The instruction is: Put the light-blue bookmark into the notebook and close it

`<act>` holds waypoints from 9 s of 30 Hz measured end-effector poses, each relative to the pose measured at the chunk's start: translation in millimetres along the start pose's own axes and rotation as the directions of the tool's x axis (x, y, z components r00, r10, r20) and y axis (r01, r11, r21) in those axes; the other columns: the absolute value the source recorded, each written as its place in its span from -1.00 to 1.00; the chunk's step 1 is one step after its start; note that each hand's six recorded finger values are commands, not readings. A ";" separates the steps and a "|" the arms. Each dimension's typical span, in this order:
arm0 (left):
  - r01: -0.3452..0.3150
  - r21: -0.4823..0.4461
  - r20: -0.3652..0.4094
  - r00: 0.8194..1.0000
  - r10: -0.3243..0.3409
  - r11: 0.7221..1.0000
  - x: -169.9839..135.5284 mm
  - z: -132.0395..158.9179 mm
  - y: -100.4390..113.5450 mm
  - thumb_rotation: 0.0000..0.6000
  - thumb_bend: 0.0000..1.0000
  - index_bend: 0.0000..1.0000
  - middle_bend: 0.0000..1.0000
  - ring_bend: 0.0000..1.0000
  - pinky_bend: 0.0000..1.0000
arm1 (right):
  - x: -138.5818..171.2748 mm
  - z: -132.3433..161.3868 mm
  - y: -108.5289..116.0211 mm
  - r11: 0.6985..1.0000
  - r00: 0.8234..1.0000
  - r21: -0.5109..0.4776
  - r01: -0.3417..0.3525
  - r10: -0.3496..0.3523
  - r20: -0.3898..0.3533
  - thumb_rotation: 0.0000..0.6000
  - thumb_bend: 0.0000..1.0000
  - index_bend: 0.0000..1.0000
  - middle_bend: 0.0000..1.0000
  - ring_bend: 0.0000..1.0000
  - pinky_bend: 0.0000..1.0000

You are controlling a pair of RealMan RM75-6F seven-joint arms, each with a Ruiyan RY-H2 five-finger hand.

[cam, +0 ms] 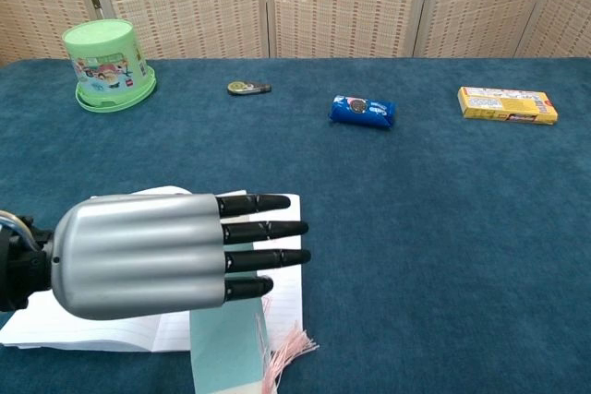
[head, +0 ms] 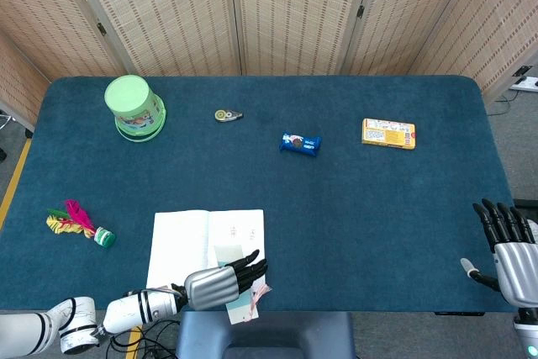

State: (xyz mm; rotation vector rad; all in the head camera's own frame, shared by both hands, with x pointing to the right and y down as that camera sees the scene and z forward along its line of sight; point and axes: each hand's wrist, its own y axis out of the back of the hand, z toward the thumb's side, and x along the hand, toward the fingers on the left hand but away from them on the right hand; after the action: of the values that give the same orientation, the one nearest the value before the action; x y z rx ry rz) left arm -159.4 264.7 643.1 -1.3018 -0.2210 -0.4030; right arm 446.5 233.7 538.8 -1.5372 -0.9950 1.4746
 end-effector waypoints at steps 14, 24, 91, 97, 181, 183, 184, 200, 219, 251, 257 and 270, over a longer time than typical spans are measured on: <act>-0.035 -0.061 -0.044 0.999 0.032 0.998 -1.1 -12.3 0.3 1.00 -0.38 -0.19 -0.75 -0.90 -0.74 | 0.1 -1.3 -0.7 1.000 1.000 0.000 -0.002 0.002 0.004 1.00 -0.72 -0.92 -0.89 -1.00 -1.00; -0.027 -0.068 -0.009 1.000 0.026 0.997 2.0 -28.8 -11.9 1.00 -0.38 -0.23 -0.75 -0.90 -0.74 | 0.7 -2.3 -0.9 1.000 1.000 -0.002 -0.001 0.001 0.007 1.00 -0.72 -0.92 -0.89 -1.00 -1.00; 0.143 -0.035 0.033 0.989 -0.142 0.989 0.8 -67.2 -65.2 1.00 -0.36 -0.81 -0.86 -0.97 -0.74 | 5.4 -5.3 1.6 1.000 1.000 -0.003 0.009 -0.009 0.020 1.00 -0.72 -0.92 -0.89 -1.00 -1.00; 0.131 -0.140 0.000 0.991 -0.132 0.981 -5.3 -66.7 -53.9 1.00 -0.22 -0.71 -0.86 -0.97 -0.74 | 4.8 -4.7 0.7 1.000 1.000 -0.003 0.006 -0.006 0.016 1.00 -0.72 -0.92 -0.89 -1.00 -1.00; 0.270 -0.465 0.093 0.962 -0.257 0.843 -16.7 7.4 -16.3 1.00 0.46 -0.52 -1.00 -1.00 -0.78 | 7.6 -7.2 -4.3 1.000 1.000 -0.012 -0.005 0.005 0.019 1.00 -0.73 -0.92 -0.89 -1.00 -1.00; 0.260 -0.481 0.076 0.964 -0.255 0.838 -16.3 2.0 -15.3 1.00 0.46 -0.54 -1.00 -1.00 -0.78 | 7.8 -7.7 -4.0 1.000 1.000 -0.012 -0.005 0.005 0.021 1.00 -0.73 -0.92 -0.89 -1.00 -1.00; 0.253 -0.493 0.062 0.965 -0.256 0.832 -16.0 -2.3 -15.5 1.00 0.46 -0.55 -1.00 -1.00 -0.78 | 7.8 -7.7 -4.1 1.000 1.000 -0.012 -0.005 0.006 0.021 1.00 -0.73 -0.92 -0.89 -1.00 -1.00; 0.189 -0.659 -0.186 0.897 -0.402 0.728 -17.2 -79.9 -67.6 0.88 0.46 -0.59 -1.00 -1.00 -0.78 | 7.2 -5.8 -3.7 1.000 1.000 -0.009 -0.007 0.007 0.016 1.00 -0.73 -0.92 -0.89 -1.00 -1.00; 0.176 -0.775 -0.246 0.801 -0.545 0.607 -9.1 -102.7 -121.4 0.70 0.46 -0.59 -1.00 -1.00 -0.78 | 7.2 -5.3 -3.7 1.000 1.000 -0.006 -0.009 0.010 0.021 1.00 -0.73 -0.92 -0.89 -1.00 -1.00; 0.222 -0.781 -0.204 0.793 -0.574 0.584 6.6 -88.4 -127.5 0.66 0.46 -0.56 -1.00 -1.00 -0.78 | 5.9 -9.4 -7.2 1.000 0.999 -0.012 -0.017 0.018 0.029 1.00 -0.73 -0.92 -0.89 -1.00 -1.00; 0.226 -0.777 -0.197 0.799 -0.568 0.588 7.2 -85.7 -124.5 0.66 0.46 -0.56 -1.00 -1.00 -0.78 | 6.3 -10.3 -7.1 1.000 0.999 -0.012 -0.017 0.017 0.031 1.00 -0.73 -0.92 -0.89 -1.00 -1.00; 0.167 -0.795 -0.247 0.789 -0.563 0.583 -4.5 -98.1 -122.5 0.89 0.46 -0.68 -1.00 -1.00 -0.78 | 6.5 -10.8 -4.3 1.000 0.999 -0.008 -0.009 0.010 0.031 1.00 -0.73 -0.92 -0.89 -1.00 -1.00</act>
State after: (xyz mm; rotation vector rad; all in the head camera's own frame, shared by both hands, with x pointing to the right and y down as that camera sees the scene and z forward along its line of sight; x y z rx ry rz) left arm -220.1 145.2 724.8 -1.9136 0.1229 -1.2934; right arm 457.3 241.3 540.5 -1.5310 -1.0144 1.5069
